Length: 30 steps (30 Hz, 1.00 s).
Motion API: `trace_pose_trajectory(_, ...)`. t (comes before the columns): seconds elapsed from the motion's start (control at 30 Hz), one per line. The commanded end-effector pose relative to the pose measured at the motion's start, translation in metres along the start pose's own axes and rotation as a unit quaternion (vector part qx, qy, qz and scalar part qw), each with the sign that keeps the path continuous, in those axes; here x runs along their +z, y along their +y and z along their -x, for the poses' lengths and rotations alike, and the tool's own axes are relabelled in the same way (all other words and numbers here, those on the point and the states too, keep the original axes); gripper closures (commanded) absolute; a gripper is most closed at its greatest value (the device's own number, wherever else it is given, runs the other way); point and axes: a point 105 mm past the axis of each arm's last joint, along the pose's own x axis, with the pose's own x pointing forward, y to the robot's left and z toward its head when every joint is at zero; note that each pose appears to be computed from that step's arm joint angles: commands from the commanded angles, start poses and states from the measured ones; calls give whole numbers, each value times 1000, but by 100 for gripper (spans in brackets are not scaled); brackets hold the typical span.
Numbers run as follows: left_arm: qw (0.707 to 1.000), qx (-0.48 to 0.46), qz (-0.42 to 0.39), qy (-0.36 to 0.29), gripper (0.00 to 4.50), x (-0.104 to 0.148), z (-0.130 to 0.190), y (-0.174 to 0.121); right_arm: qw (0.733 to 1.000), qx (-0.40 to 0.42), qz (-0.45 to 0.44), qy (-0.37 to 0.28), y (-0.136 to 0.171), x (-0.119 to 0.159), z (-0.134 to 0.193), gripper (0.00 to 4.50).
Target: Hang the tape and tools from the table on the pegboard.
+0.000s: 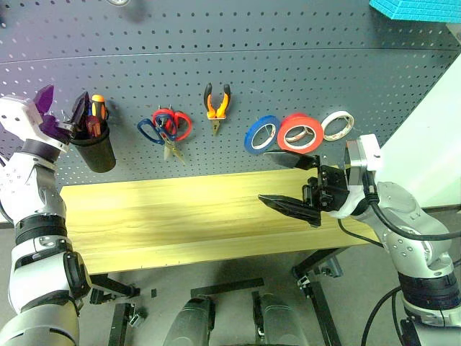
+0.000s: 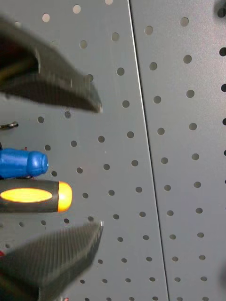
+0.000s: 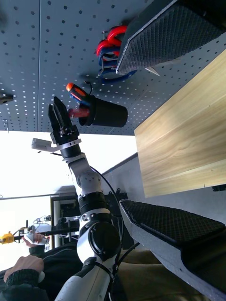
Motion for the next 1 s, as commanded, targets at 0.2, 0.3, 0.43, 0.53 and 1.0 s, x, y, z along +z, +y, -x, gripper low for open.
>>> trace_pose_trajectory(0.2, 997, -19, 0, -72, 57, 47, -6, -5, 1000, 7, 29, -7, 5, 12, -1, 0)
trace_pose_trajectory(0.3, 994, -55, 18, -90, 57, 67, -2, -17, 1000, 0, 29, -4, 4, 11, 1, 0)
trace_pose_trajectory(0.43, 990, -111, 24, -88, 57, 83, 6, -39, 1000, -11, 27, -2, 3, 10, 4, 0)
trace_pose_trajectory(0.53, 985, -155, 25, -71, 57, 86, 12, -60, 1000, -18, 25, -2, 3, 9, 6, 0)
trace_pose_trajectory(1.0, 975, -203, 0, 91, 57, 6, 58, -85, 995, -87, 33, 29, -2, -11, 22, 0)
